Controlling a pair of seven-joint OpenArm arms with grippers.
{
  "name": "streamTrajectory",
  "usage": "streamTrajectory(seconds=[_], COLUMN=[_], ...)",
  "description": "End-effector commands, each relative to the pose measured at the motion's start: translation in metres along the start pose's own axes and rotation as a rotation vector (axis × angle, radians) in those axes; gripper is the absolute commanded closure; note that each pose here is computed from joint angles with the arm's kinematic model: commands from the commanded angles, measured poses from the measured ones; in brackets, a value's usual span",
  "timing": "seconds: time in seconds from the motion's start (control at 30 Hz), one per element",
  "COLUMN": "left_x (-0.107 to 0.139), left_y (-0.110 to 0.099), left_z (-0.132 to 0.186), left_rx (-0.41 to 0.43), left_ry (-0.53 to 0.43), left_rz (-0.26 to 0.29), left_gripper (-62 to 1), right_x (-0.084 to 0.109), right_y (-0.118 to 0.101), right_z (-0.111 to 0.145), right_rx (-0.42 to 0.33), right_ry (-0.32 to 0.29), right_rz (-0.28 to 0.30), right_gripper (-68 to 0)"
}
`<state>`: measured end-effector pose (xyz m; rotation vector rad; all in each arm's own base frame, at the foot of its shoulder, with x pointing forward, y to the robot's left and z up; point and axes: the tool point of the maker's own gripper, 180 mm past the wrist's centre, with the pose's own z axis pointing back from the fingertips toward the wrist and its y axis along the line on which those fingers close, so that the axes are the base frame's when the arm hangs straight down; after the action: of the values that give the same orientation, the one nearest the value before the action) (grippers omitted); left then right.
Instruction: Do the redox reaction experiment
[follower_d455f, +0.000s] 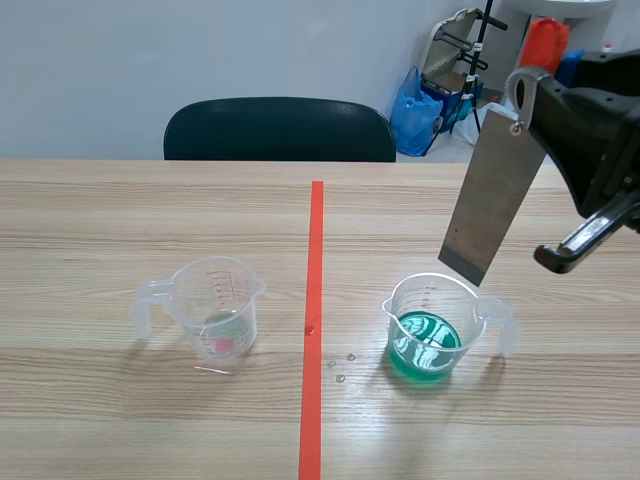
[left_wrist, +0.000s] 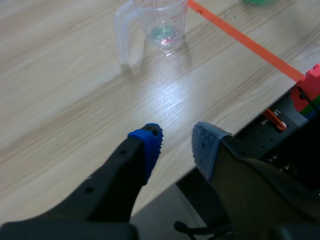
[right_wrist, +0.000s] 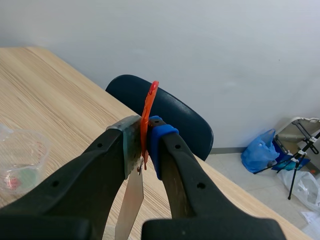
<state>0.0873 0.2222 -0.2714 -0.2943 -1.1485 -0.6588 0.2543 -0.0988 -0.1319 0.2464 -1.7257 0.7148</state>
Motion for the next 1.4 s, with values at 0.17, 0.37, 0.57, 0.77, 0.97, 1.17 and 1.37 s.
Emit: streamTrajectory(seconds=[0.17, 0.37, 0.57, 0.77, 0.97, 1.17, 1.37], left_x=[0.043, 0.082, 0.11, 0.133, 0.155, 0.16, 0.172], left_y=[0.025, 0.035, 0.008, -0.03, -0.068, -0.091, -0.109], left_z=[-0.063, -0.124, -0.174, -0.228, -0.274, -0.312, -0.331], left_rx=[-0.11, -0.191, -0.317, -0.382, -0.46, -0.499, -0.55], left_ry=[-0.145, -0.211, -0.235, -0.228, -0.226, -0.208, -0.221], left_rz=[0.0, 0.078, 0.108, 0.078, 0.081, 0.126, 0.146], left_gripper=[-2.3, -2.3, -2.3, -2.3, -2.5, -2.5, -2.5], right_x=[0.013, 0.013, 0.013, 0.013, 0.013, 0.013, 0.013], right_y=[-0.001, -0.001, -0.001, -0.001, -0.001, -0.001, -0.001], right_z=[-0.001, -0.001, -0.001, -0.001, -0.001, -0.001, -0.001], right_rx=[-0.001, -0.001, -0.001, -0.001, -0.001, -0.001, -0.001], right_ry=[-0.04, -0.04, -0.04, -0.04, -0.04, -0.04, -0.04], right_rz=[0.005, 0.005, 0.005, 0.005, 0.005, 0.005, 0.005], right_gripper=[-1.3, -1.3, -1.3, -1.3, -1.3, -1.3, -1.3])
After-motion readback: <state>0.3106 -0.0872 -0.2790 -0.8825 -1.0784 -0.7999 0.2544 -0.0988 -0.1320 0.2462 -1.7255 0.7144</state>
